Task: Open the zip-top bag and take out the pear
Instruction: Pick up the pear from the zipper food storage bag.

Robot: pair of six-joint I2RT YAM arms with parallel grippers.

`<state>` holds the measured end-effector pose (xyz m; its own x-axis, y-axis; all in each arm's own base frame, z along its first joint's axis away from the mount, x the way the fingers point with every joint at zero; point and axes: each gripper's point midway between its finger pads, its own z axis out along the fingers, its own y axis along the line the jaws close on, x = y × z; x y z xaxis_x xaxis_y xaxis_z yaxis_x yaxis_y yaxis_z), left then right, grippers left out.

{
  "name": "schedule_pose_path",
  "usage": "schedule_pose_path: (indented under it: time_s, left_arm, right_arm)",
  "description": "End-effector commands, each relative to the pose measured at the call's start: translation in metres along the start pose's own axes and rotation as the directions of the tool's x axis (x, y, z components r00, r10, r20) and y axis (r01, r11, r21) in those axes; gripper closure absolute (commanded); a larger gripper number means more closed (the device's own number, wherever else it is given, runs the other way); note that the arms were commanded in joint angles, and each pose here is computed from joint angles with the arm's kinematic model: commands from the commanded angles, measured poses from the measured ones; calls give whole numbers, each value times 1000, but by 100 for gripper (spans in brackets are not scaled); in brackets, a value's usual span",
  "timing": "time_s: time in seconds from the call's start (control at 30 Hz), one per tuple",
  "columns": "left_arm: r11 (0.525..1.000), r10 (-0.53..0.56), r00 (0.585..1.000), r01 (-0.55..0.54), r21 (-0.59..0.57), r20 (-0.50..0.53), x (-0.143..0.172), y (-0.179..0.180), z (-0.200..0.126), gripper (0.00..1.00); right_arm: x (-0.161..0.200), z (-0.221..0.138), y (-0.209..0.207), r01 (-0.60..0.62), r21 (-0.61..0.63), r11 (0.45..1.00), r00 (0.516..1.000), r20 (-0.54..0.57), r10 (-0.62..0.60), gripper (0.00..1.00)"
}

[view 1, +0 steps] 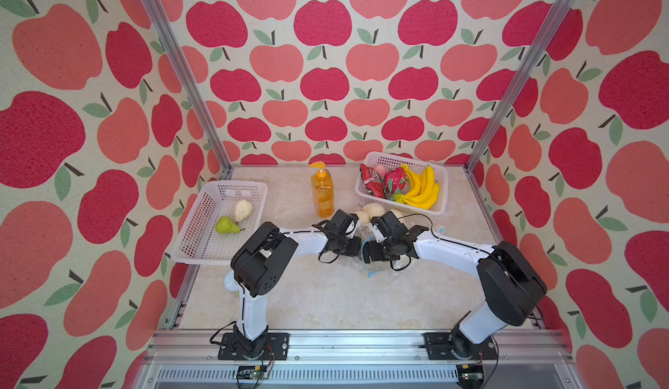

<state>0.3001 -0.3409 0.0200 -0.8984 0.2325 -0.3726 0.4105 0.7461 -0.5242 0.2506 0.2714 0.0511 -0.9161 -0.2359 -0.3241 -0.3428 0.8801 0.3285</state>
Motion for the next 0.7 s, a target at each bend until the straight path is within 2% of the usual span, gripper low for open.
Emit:
schedule_pose_path:
  time_s: [0.0, 0.17, 0.27, 0.33, 0.67]
  left_arm:
    - [989, -75, 979, 49, -140, -187, 64, 46, 17, 100]
    - [987, -102, 978, 76, -145, -180, 64, 50, 14, 100]
    - [980, -128, 976, 96, -174, -178, 65, 58, 9, 100]
    - [976, -137, 975, 103, -190, -176, 65, 63, 6, 100]
    - [963, -175, 972, 136, -234, -154, 65, 83, -6, 100]
  right_arm:
    - [-13, 5, -7, -24, 59, 998, 999, 42, 21, 11]
    - [-9, 8, -3, -18, 32, 999, 1000, 11, 17, 28]
    - [-7, -3, 1, -7, 16, 1000, 1000, 14, 7, 40]
    - [-5, -15, 2, -1, 7, 1000, 1000, 25, 1, 44]
    - [26, -72, 5, 12, -173, 985, 1000, -22, -16, 47]
